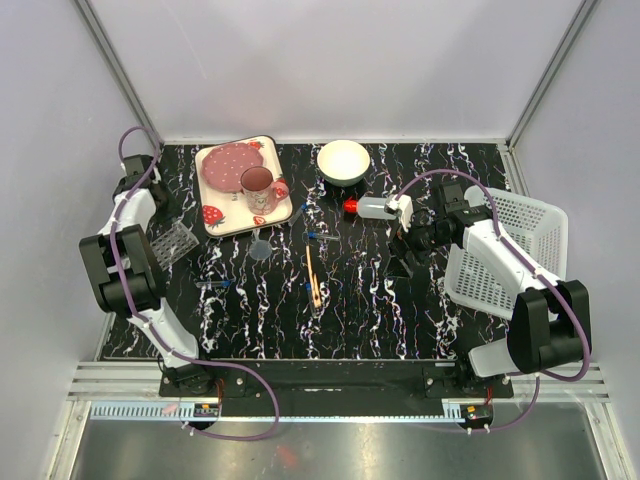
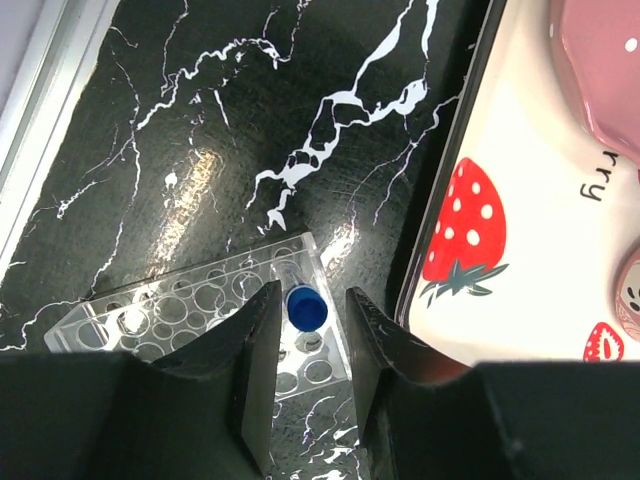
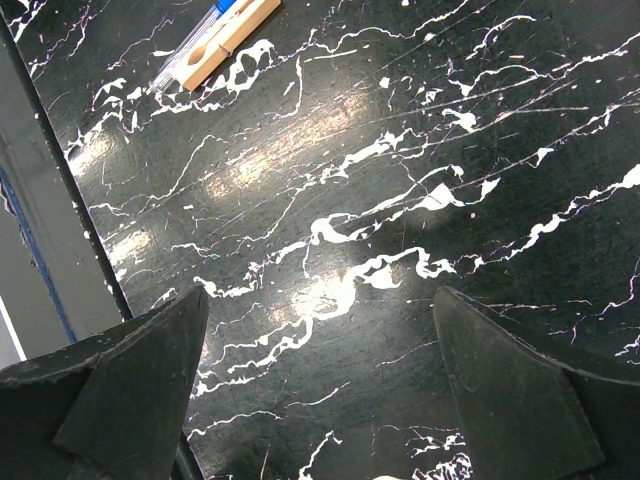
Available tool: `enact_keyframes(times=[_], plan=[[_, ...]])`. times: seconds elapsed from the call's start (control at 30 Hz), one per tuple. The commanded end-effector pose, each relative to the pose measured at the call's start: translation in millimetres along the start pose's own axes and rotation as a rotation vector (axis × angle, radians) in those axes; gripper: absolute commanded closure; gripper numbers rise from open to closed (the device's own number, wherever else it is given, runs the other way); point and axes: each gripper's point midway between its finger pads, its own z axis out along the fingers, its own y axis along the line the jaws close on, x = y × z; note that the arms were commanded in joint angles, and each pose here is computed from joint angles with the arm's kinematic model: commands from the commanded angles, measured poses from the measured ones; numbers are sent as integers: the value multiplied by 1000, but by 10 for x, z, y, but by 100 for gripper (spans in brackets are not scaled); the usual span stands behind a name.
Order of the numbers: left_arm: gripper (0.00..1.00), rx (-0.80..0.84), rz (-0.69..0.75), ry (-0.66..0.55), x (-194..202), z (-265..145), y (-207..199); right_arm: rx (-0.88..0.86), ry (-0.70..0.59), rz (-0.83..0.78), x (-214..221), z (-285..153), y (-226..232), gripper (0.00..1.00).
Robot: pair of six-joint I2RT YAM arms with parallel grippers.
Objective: Organize the chemistry lab equipment
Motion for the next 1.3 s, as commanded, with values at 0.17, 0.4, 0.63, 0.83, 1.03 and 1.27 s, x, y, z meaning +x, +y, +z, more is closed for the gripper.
enact_keyframes(times=[0.17,0.4,0.63,0.83,1.03,1.27], plan=[[63,-16,13,-86,-165,-245,-9,11,4,-19,-13,-12,-33,0],[55,-22,1,-143,-250,-440,4,11,5,-19,-13,-8,-38,0],[37,61,-9,-237,-242,-871,-92,6,10,-15,6,5,-37,0],[14,251,-27,-253,73,-1249,-336,-2,1,-17,-8,2,-22,0],[11,438,-46,-157,654,-1466,-582,-25,-11,-21,-25,12,19,0],[12,354,-133,67,1451,-1320,-592,-38,-11,-15,-10,38,25,0]])
